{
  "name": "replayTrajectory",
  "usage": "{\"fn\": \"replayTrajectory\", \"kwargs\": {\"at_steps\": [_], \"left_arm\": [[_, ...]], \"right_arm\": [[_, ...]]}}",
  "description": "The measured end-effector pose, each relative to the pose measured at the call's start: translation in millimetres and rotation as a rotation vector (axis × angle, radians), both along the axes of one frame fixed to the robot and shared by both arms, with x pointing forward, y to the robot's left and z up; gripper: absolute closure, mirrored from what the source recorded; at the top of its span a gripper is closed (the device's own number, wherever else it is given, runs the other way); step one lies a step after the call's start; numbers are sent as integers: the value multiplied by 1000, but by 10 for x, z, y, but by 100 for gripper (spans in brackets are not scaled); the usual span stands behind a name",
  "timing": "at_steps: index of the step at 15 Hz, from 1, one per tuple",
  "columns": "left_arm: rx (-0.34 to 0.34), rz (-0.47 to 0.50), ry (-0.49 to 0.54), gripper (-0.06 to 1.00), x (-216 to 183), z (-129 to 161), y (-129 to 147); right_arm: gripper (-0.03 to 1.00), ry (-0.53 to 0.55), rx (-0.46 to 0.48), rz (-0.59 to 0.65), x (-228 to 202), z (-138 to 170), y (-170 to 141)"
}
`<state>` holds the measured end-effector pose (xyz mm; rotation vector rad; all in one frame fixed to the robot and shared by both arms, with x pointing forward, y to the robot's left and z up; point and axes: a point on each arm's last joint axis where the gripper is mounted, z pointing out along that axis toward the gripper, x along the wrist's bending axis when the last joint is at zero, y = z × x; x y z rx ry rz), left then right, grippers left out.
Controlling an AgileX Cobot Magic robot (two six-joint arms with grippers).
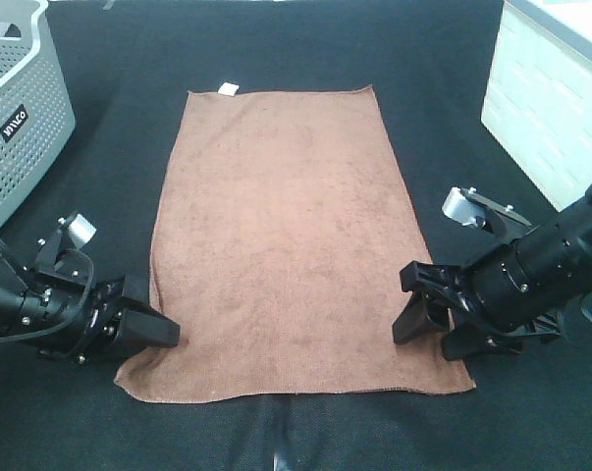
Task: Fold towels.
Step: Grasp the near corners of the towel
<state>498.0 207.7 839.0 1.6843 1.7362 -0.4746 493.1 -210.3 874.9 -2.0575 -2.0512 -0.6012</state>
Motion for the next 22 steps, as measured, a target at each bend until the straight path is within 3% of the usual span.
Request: {"fn": "replayTrajectory", "kwargs": {"at_steps": [3, 11, 15, 22], "left_arm": [[2, 0, 0, 57, -1, -1, -1], [2, 0, 0, 58, -1, -1, -1], [2, -1, 0, 58, -1, -1, -1], [2, -1, 0, 58, -1, -1, -1]], "right_arm": [[28, 5, -24, -10, -11, 32, -23], [27, -8, -56, 18, -21, 52, -40], [26, -96, -99, 35, -7, 215, -83], [26, -32, -119, 39, -14, 52, -90]]}}
